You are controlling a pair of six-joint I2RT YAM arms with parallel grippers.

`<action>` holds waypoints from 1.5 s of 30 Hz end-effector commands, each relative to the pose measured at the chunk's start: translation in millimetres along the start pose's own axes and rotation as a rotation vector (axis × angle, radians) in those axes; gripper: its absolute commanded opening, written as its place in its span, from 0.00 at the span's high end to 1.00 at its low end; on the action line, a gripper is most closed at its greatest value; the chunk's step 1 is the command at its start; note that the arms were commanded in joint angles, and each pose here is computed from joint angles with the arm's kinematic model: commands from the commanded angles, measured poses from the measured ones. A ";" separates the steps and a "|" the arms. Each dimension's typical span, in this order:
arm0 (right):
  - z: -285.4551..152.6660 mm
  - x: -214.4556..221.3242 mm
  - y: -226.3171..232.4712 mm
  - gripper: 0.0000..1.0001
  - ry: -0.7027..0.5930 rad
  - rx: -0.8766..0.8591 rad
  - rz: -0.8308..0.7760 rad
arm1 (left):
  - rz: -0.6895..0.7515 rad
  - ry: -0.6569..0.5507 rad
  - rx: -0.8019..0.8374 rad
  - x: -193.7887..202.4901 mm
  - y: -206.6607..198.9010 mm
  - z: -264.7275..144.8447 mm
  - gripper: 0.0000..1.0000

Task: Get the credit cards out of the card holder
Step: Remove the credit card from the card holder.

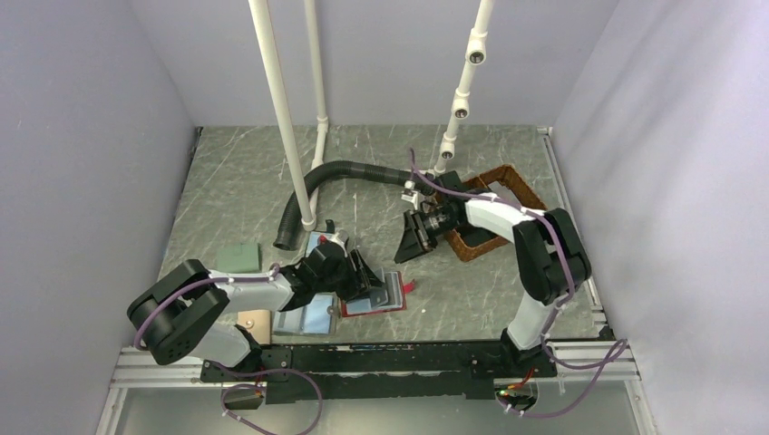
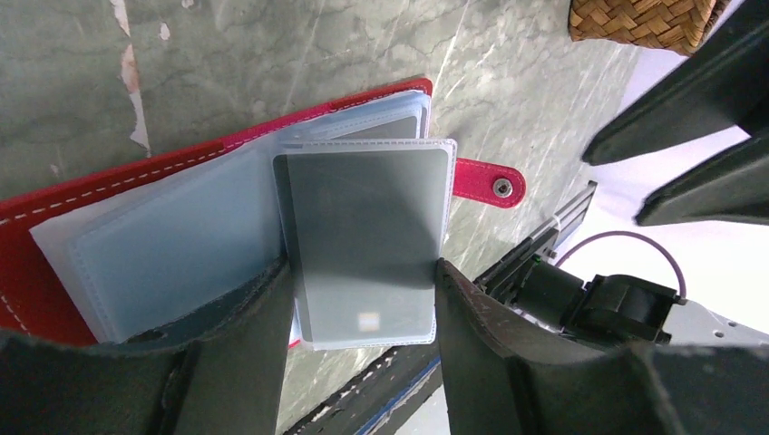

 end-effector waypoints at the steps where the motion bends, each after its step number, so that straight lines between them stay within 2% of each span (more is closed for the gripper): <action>1: 17.7 -2.5 4.4 0.67 0.083 0.015 -0.057 | -0.013 0.014 0.121 2.0 -20.6 -6.5 0.83; 7: 37.5 -2.5 -3.2 0.62 0.120 0.066 -0.065 | -0.016 0.001 0.165 3.0 -19.1 -14.7 0.83; 16: 58.0 0.9 -0.2 0.62 0.169 0.042 -0.068 | -0.016 0.028 0.218 8.6 -15.0 -15.9 0.82; 20: 63.2 5.0 -2.2 0.66 0.186 0.042 -0.054 | -0.011 0.045 0.235 10.4 -16.9 -14.5 0.81; 24: 66.2 6.8 -2.7 0.76 0.192 0.040 -0.053 | -0.006 0.052 0.249 11.2 -19.1 -15.2 0.80; 27: 69.2 7.5 -1.4 0.86 0.201 0.029 -0.053 | -0.002 0.055 0.250 11.8 -18.8 -15.4 0.73; 33: 74.3 8.7 6.4 0.97 0.208 -0.026 -0.041 | 0.006 0.072 0.252 13.1 -20.7 -13.4 0.56; 38: 74.9 8.5 16.4 0.98 0.197 -0.101 -0.019 | 0.011 0.088 0.260 14.4 -22.3 -11.5 0.44; 45: 76.7 10.9 33.0 0.94 0.196 -0.228 0.009 | 0.029 0.101 0.259 15.1 -25.4 -9.4 0.32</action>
Point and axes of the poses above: each gripper's point midway between its finger pads, its own z axis out along the fingers, its own y axis along the line the jaws close on, x = y × z, the point moved 4 cm from there along -z, back along the fingers, and after that the axes turned 10 degrees about -z, right-handed, at the moved point
